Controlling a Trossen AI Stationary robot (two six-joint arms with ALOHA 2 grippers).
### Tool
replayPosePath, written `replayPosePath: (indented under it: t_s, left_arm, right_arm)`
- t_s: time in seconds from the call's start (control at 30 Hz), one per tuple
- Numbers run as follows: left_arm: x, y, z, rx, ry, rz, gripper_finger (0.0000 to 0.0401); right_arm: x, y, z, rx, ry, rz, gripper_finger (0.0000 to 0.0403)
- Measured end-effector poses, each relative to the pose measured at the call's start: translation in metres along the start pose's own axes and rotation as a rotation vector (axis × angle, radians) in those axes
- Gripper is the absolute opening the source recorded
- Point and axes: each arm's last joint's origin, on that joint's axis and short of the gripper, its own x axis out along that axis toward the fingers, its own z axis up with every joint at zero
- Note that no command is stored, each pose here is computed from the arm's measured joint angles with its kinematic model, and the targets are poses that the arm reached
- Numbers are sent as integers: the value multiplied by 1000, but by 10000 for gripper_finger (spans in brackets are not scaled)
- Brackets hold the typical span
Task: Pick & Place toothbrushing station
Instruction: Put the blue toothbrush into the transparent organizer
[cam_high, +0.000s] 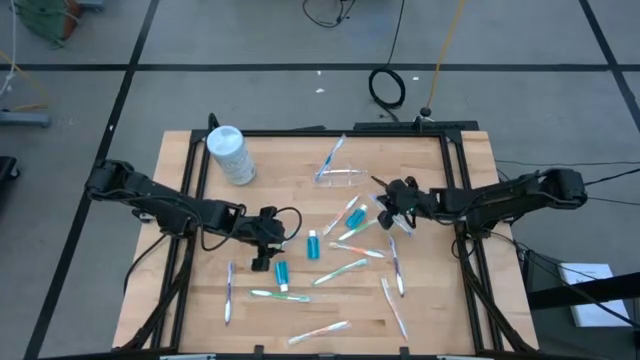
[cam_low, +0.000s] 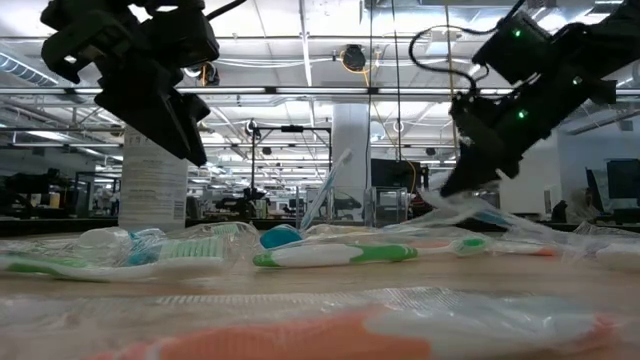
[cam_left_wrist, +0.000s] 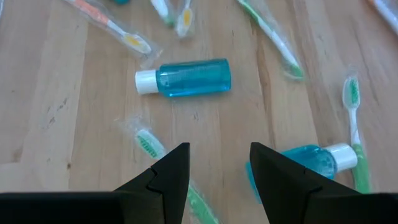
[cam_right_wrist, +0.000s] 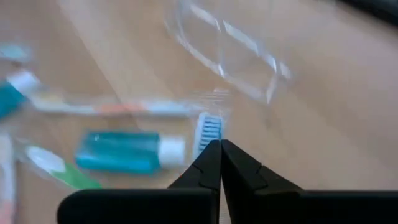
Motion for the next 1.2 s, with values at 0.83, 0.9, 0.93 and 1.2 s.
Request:
replayPosePath:
  t_s: [0.83,0.9,0.93,1.2]
  left_arm:
    - [-1,-1,11,-135,-109,-21,175]
    - [-1,-1,11,-133,-109,-21,175]
    - [-1,-1,11,-133,-109,-21,175]
    - [-1,-1,10,-134,-107,-21,175]
  right_arm:
    - [-23,-8,90,-158,-1001,-80,0]
    - [-11,-16,92,-113,-1007,-89,0]
    - [-3,-20,92,-92,-1003,-90,0]
    - [47,-33,90,-58,-914,-81,0]
